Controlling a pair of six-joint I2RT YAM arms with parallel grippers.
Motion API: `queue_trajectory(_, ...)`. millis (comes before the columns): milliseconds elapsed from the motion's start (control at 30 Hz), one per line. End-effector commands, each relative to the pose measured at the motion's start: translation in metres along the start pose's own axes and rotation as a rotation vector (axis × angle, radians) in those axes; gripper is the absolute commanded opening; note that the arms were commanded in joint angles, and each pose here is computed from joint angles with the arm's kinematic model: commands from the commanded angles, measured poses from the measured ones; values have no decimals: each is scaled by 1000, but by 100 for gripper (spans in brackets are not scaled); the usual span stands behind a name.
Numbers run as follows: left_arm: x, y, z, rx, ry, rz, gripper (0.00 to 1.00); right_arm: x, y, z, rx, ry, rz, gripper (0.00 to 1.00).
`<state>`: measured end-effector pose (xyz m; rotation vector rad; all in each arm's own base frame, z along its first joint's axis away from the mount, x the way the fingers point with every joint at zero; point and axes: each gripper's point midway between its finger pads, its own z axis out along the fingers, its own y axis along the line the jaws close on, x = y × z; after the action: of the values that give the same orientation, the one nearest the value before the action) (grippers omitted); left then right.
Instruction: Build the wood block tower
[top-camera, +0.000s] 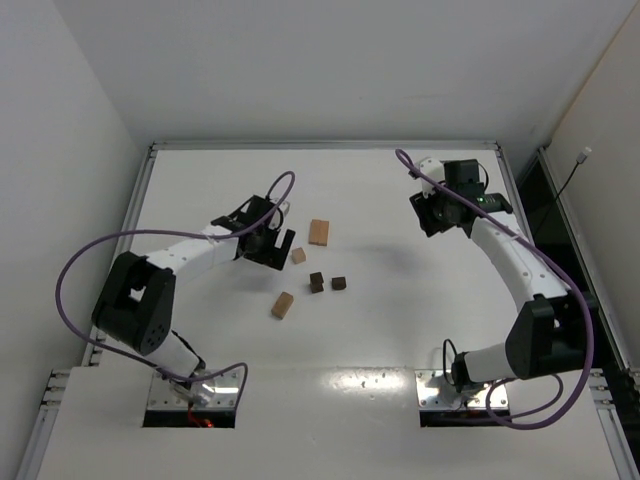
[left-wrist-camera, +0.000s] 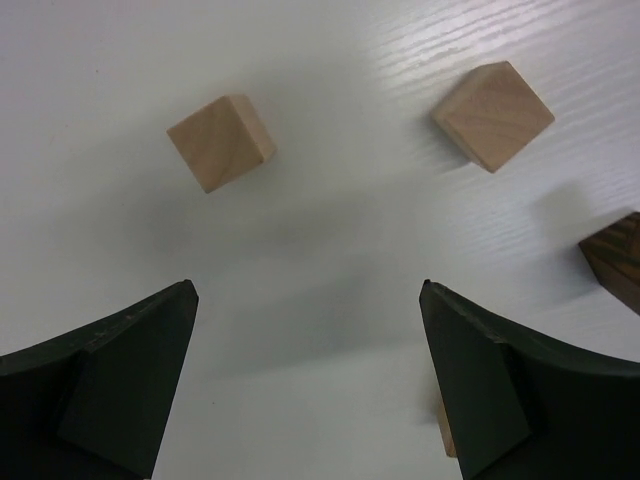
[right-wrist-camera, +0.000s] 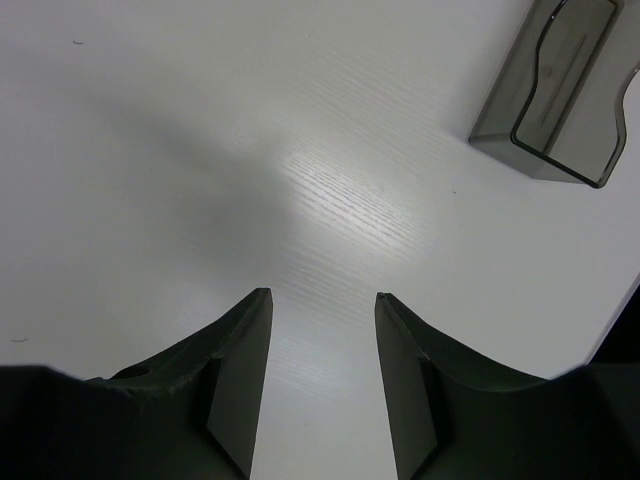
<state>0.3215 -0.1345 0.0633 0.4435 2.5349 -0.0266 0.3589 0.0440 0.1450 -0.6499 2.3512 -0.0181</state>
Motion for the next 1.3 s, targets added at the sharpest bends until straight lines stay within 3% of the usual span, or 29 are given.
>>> queue_trajectory(0, -21, 2, 7, -6, -36, -69, 89, -17, -10, -10, 35, -53, -7, 42)
queue_trajectory(233, -37, 7, 26, 4, -23, -164, 80, -13, -9, -4, 27, -35, -5, 42)
queue_trajectory(500, -28, 26, 47, -23, 38, -256, 60, -15, -10, -3, 26, -34, -5, 42)
queue_trajectory(867, -36, 33, 67, -23, 52, -314, 57, -16, -8, 1, 14, -29, 5, 42)
queue_trajectory(1033, -41, 37, 71, -29, 54, -343, 49, -14, -8, 4, 11, -20, 5, 42)
queue_trajectory(1233, -43, 43, 73, -56, 50, -381, 19, -15, -6, 4, 2, -24, 5, 42)
queue_trajectory(1267, -43, 43, 73, -56, 50, -381, 5, -15, -6, 4, 2, -24, 14, 42)
